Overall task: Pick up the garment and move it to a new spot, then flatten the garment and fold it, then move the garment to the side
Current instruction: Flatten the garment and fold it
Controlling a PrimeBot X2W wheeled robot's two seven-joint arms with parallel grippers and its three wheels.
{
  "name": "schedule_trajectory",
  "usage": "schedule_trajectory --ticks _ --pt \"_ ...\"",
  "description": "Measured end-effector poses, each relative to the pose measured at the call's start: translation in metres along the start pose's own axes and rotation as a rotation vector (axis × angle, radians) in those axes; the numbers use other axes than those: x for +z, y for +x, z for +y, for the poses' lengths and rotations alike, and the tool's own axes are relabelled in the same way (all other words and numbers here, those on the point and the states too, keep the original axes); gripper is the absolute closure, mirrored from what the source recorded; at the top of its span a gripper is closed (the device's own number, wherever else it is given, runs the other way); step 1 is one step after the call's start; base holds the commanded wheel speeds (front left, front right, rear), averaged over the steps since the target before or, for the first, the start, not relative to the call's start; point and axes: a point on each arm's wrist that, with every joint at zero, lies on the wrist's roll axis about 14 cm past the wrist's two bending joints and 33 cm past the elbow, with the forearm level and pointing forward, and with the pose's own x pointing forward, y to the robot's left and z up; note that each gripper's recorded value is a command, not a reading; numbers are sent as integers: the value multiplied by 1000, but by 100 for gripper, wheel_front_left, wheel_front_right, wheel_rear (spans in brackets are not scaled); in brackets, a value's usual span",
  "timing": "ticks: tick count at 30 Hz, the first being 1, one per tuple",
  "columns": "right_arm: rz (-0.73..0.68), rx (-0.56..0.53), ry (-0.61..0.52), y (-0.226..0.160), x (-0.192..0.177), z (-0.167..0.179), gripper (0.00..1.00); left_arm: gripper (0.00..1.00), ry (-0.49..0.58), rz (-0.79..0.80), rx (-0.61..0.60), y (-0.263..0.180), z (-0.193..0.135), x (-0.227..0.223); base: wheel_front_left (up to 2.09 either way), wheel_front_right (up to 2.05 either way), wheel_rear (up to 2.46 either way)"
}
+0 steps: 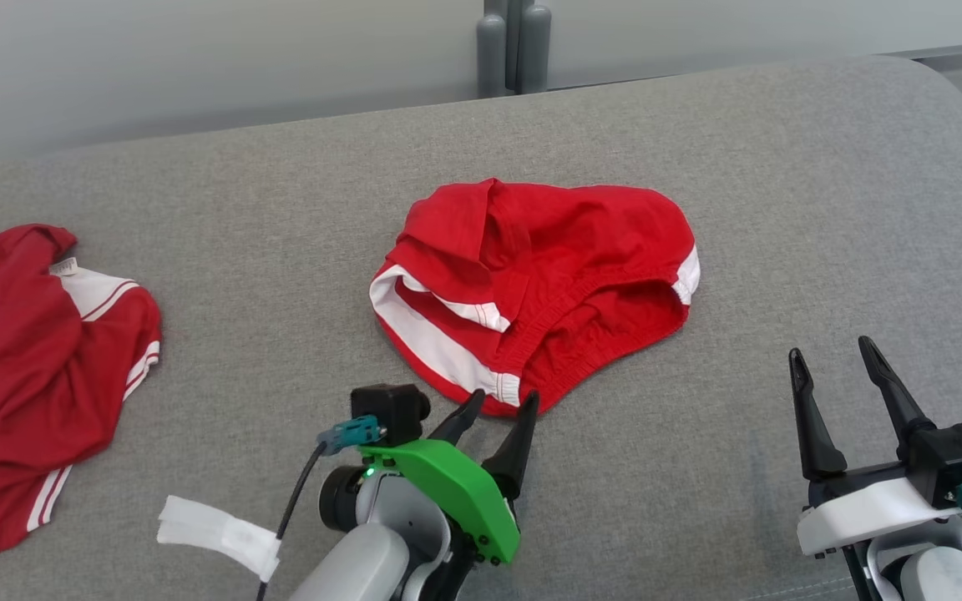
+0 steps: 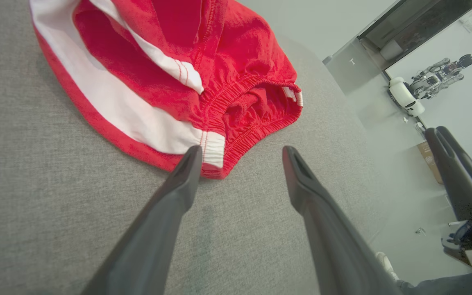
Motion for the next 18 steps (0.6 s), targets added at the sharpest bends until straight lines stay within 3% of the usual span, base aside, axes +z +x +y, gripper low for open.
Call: schedule_trajectory --ticks 7,18 --pt "14 -37 16 -4 -4 -7 0 0 231 45 16 24 3 -8 0 0 0" --pt "26 -79 22 -11 -7 -19 0 0 317 109 84 34 31 -25 0 0 0"
